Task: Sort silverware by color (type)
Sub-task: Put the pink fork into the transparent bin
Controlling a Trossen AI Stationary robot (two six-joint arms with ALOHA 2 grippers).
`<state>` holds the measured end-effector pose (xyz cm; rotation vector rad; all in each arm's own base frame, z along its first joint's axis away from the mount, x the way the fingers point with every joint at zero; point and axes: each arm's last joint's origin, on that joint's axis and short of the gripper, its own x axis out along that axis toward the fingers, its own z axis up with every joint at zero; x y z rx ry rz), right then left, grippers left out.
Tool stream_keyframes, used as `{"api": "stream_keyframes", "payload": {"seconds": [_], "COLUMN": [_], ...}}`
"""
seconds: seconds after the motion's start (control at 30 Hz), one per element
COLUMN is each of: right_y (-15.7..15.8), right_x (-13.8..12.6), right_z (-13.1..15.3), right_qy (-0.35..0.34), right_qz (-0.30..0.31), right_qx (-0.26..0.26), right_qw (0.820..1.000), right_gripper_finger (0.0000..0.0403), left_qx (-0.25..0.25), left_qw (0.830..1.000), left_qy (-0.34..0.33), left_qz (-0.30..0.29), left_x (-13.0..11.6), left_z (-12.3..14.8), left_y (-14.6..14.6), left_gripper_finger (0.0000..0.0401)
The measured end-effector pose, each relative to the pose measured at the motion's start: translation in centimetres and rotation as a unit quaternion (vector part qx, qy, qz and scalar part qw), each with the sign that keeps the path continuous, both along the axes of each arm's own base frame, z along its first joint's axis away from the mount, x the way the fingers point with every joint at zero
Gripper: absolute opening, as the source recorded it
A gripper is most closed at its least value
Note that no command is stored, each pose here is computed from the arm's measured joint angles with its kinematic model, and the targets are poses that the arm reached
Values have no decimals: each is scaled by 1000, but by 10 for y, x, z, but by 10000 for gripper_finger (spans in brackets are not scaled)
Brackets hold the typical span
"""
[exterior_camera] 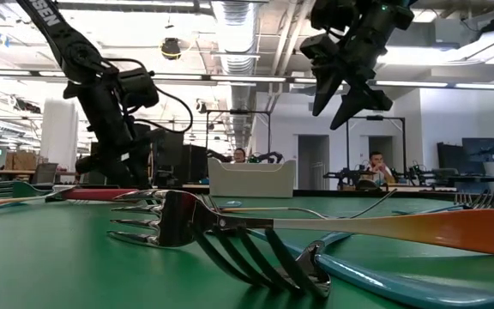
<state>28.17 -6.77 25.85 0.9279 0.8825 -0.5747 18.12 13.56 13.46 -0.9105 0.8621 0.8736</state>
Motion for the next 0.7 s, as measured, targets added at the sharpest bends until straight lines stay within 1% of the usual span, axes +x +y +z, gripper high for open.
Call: {"api": "stream_keyframes", "payload": {"seconds": [0.17,0.33,0.43,0.5,0.57,0.7], "right_y": [2,11,21,28,32,32], "right_x": [-6,-24,-38,-45,-50,-50], "right_z": [7,24,29,27,24,22], "right_qy": [-7,-14,17,53,88,98], "right_qz": [-7,-16,-19,-22,-27,-37], "right_qx": [11,24,29,28,25,18], "right_qw": [1000,999,999,998,995,994], "right_gripper_finger": [226,226,226,226,226,226], "left_qx": [-8,1,3,13,24,13], "left_qw": [1000,999,998,997,998,998], "left_qy": [-16,-39,-48,-45,-40,-38], "left_qz": [18,26,44,55,53,46], "left_x": [2,8,10,11,12,17], "left_z": [10,22,24,24,21,11], "left_y": [1,7,9,10,12,15], "left_gripper_finger": [135,135,135,135,135,135]}}
